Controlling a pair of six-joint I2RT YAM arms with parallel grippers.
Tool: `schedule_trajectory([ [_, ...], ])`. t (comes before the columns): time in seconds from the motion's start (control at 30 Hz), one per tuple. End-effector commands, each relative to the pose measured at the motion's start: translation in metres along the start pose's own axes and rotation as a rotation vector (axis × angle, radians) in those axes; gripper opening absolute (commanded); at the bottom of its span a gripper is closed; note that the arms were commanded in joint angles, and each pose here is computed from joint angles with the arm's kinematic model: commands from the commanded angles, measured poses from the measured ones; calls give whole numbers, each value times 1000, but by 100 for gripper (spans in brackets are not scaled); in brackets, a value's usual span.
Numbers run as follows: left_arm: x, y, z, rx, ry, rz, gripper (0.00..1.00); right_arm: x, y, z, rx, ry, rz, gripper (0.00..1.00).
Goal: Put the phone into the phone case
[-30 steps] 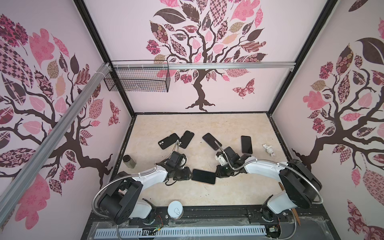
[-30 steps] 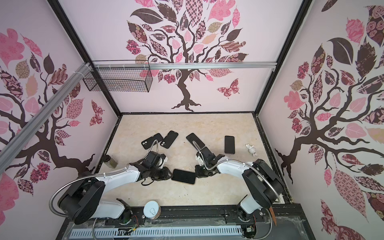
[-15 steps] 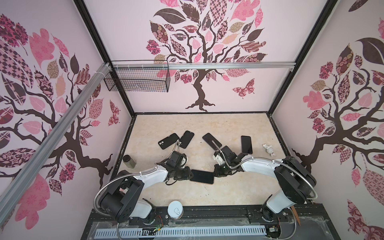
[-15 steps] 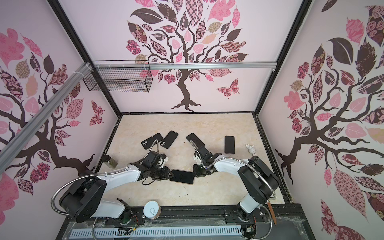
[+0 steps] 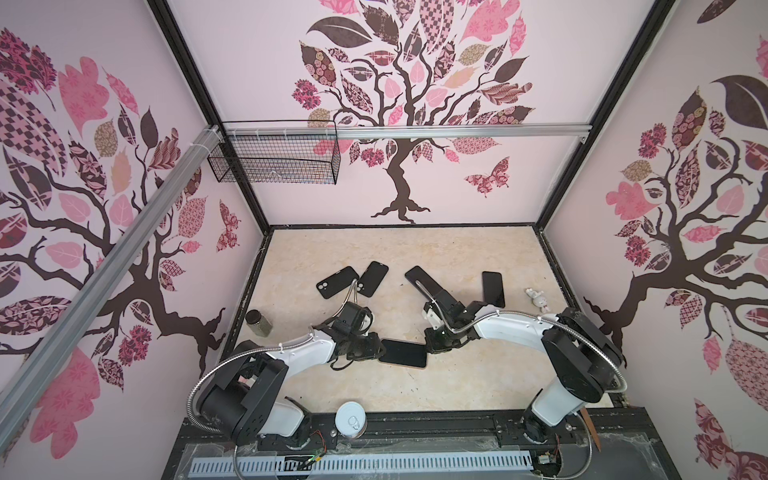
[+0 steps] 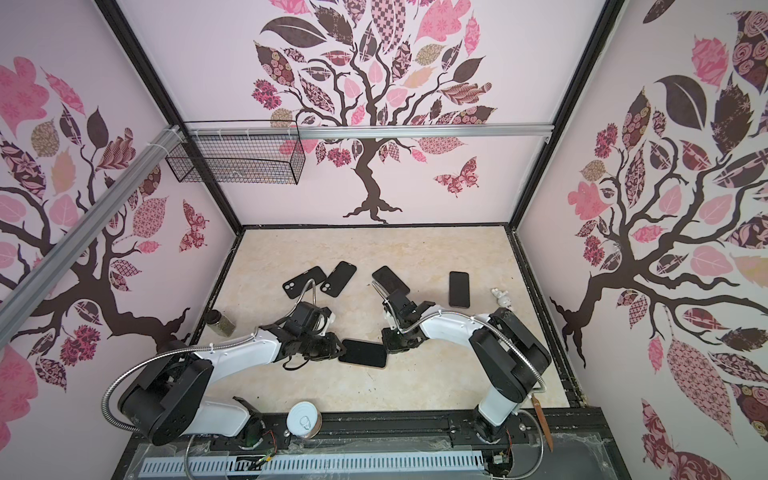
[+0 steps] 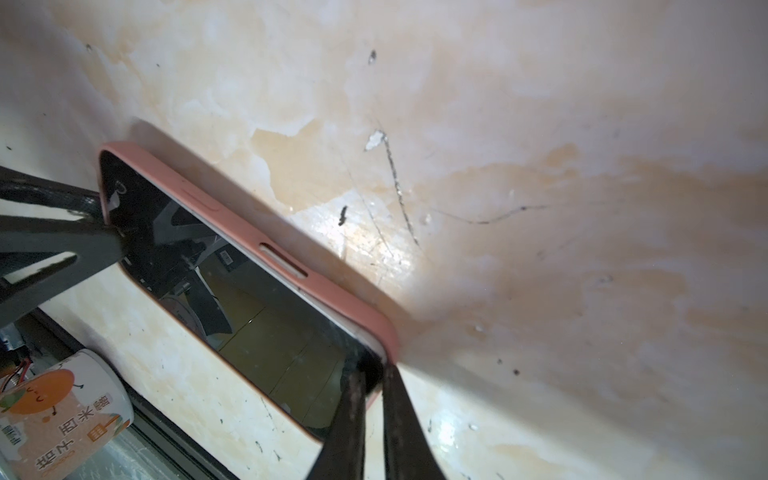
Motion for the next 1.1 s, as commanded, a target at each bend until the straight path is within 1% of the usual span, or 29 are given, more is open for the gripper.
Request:
schedule_trajectory([
  [0.0, -1, 6, -3, -40, 20, -1, 30, -34, 54, -14, -64, -24, 124, 12],
  [0.27, -1, 6, -3, -38, 18, -3, 29, -43, 66, -27, -132, -25, 170, 12],
  [0.47, -1, 6, -2, -28, 17, -5, 29, -47, 65, -33, -197, -36, 193, 12],
  [0.8, 2, 6, -2, -13, 18, -9, 29, -47, 65, -35, -256, -69, 216, 13],
  [1.07, 1, 6, 3, 13, 12, -15, 29, -51, 71, -38, -309, -89, 242, 16],
])
Point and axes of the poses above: each gripper's point midway between its finger pads, its own y axis out along the fingers, its own z axis along the line the jaws close on, x = y × z, the point moved 4 cm from there along -y, back along the fingers, and after that the axes turned 8 degrees about -y, right-handed, at the moved point
